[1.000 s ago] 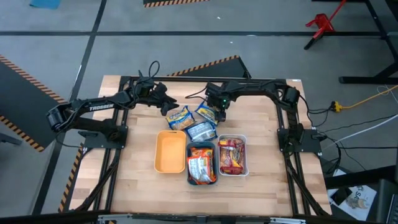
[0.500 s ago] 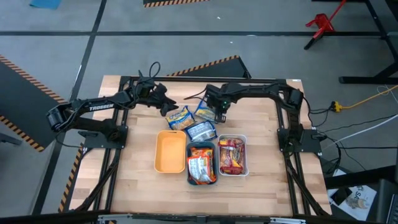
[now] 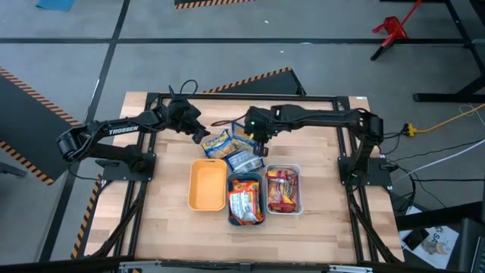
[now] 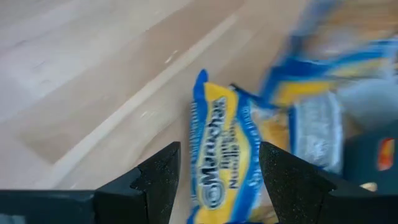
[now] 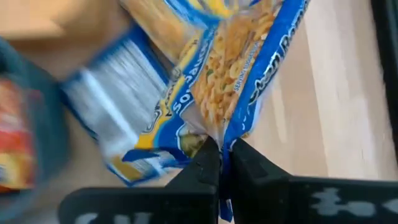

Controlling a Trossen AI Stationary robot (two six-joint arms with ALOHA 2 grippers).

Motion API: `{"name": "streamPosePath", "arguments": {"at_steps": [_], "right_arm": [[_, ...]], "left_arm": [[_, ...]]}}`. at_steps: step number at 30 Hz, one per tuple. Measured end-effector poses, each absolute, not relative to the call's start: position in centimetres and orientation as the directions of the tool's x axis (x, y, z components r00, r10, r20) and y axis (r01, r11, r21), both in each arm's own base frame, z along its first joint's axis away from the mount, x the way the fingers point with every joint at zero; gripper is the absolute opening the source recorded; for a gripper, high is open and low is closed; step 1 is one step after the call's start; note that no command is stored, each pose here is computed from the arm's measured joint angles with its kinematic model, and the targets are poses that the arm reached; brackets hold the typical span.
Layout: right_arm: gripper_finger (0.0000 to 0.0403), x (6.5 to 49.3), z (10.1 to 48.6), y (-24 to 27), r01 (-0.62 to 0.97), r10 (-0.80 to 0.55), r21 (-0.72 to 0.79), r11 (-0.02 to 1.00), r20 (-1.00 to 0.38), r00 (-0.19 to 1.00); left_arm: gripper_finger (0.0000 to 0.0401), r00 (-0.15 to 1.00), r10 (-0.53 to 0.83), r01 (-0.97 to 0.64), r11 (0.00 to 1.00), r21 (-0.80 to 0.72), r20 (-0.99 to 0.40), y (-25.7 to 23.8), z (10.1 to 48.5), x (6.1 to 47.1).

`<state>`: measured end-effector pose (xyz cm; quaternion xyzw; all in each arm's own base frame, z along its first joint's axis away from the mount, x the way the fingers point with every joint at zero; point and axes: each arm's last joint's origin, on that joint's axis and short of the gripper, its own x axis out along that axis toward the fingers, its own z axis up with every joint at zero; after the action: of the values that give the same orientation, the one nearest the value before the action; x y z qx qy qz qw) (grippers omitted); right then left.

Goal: Sort Maruchan noodles
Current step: Put the top blue noodle pack into the yellow bin

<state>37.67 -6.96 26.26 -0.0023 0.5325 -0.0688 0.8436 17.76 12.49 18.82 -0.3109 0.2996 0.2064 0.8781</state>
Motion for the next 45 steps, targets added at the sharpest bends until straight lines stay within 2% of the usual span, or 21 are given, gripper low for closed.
{"name": "streamPosePath", "arguments": {"at_steps": [7,14,17,20,25,31,39,45], "right_arm": [[0.0,39.6,30.5,-2.1,0.056,-0.088,-0.068,0.996,-0.807,0.585],[0.0,40.7,31.9,3.6,-0.008,0.022,0.022,1.0,-0.703,0.71],[0.0,41.9,31.2,6.1,0.031,0.017,0.063,0.998,-0.643,0.766],[0.0,43.2,29.9,8.4,0.15,-0.067,0.093,0.984,-0.589,0.806],[0.0,44.2,26.4,10.8,0.296,-0.174,0.099,0.95,-0.617,0.767],[0.0,45.3,23.6,12.1,0.454,-0.23,0.243,0.857,-0.608,0.76],[0.0,45.9,21.8,12.6,0.558,-0.255,0.376,0.74,-0.611,0.749],[0.0014,45.9,21.5,12.8,0.52,-0.194,0.38,0.765,-0.634,0.749]], "left_arm": [[0.0212,0.671,0.213,-0.609,0.704,-0.365,-0.71,12.7,18.3,17.1],[0.0212,0.615,0.263,-0.668,0.674,-0.315,-0.743,13.1,18.1,16.5],[0.0212,0.613,0.264,-0.667,0.679,-0.308,-0.745,13.1,18.1,16.5],[0.0212,0.612,0.262,-0.666,0.68,-0.307,-0.746,13.1,18.1,16.5],[0.0212,0.612,0.261,-0.665,0.68,-0.308,-0.747,13.0,18.1,16.5],[0.0212,0.612,0.26,-0.665,0.681,-0.308,-0.747,13.0,18.1,16.5],[0.0212,0.613,0.26,-0.664,0.681,-0.309,-0.746,13.0,18.1,16.5],[0.0212,0.614,0.26,-0.664,0.681,-0.31,-0.745,13.0,18.1,16.5]]}}
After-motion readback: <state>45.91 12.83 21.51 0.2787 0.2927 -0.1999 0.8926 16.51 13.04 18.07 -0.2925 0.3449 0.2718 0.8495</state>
